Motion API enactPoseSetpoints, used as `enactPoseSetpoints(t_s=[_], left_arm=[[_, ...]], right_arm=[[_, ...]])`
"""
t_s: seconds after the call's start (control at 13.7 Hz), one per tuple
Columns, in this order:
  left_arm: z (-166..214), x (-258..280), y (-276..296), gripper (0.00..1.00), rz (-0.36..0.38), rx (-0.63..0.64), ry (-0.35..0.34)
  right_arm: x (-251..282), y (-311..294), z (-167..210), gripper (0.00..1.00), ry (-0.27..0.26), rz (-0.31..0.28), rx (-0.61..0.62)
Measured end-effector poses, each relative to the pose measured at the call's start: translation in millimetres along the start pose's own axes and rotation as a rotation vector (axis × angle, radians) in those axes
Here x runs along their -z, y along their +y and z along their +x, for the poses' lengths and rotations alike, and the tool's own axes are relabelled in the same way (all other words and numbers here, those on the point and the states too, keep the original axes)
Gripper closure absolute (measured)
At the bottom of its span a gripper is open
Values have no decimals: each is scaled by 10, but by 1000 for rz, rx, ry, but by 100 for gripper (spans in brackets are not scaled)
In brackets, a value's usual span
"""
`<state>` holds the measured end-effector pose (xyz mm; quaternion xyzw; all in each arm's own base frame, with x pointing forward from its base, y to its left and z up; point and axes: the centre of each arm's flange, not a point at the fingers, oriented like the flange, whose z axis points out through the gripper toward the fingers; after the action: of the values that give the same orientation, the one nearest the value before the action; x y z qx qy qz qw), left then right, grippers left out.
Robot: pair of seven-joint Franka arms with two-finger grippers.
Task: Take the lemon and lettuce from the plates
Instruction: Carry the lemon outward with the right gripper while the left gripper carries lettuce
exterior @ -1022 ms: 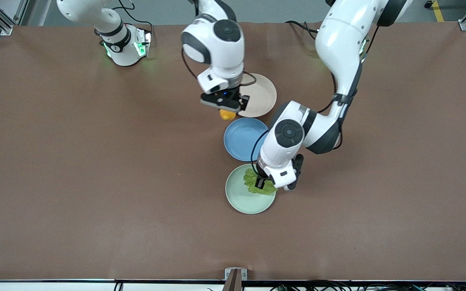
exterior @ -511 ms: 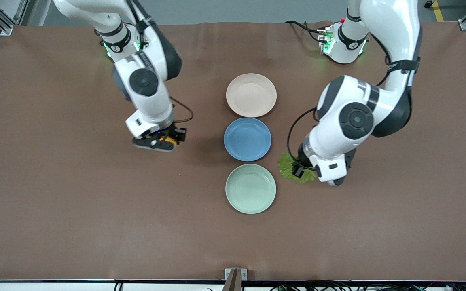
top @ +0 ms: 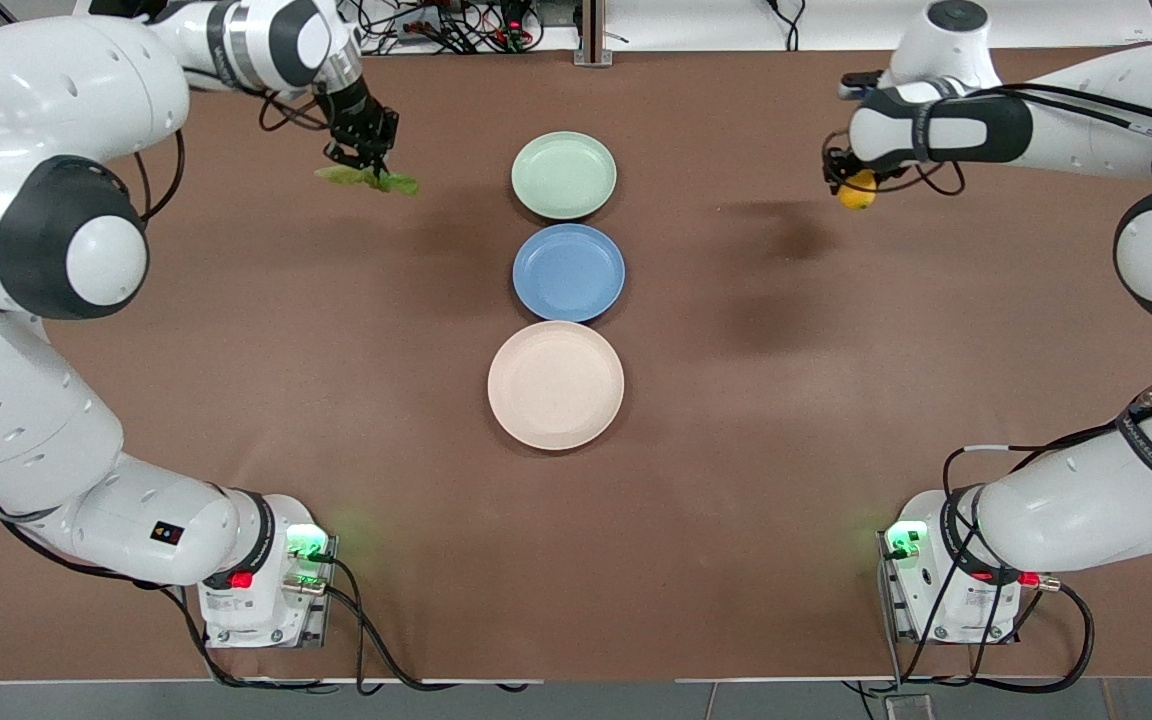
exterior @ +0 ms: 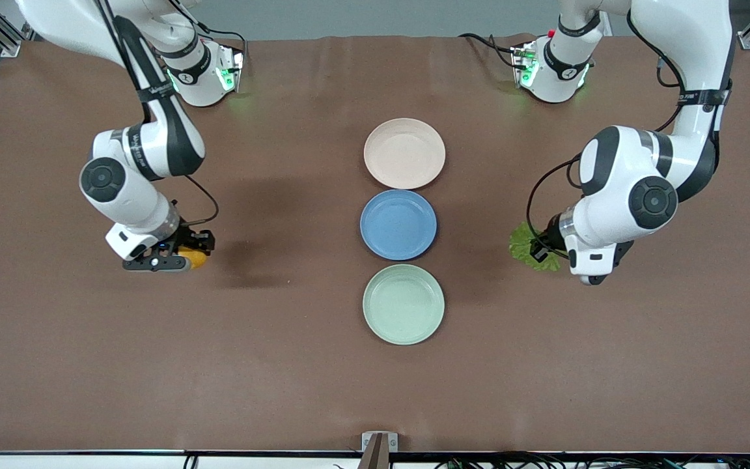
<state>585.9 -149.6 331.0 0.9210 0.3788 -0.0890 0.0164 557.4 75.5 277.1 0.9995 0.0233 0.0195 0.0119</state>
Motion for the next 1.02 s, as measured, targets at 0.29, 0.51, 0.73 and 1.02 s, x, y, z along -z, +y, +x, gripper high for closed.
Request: enactPoseSetpoints(t_s=[0.29,0.51,0.73,1.02], left_arm=[[186,-511,-372,93,-46,-33,55],[196,-864,-489,93,-60,-57,87],[241,-1020,-551,90,-50,-96,90],[323,-1015,-602,66,-50,-167,95]], right_arm=[[-488,255,-158,35,7,1,12],[-769,221,-191,35,-3,3,57],[-914,320,-219,35,-21,4,87],[-912,305,-217,35,-22,24,98]])
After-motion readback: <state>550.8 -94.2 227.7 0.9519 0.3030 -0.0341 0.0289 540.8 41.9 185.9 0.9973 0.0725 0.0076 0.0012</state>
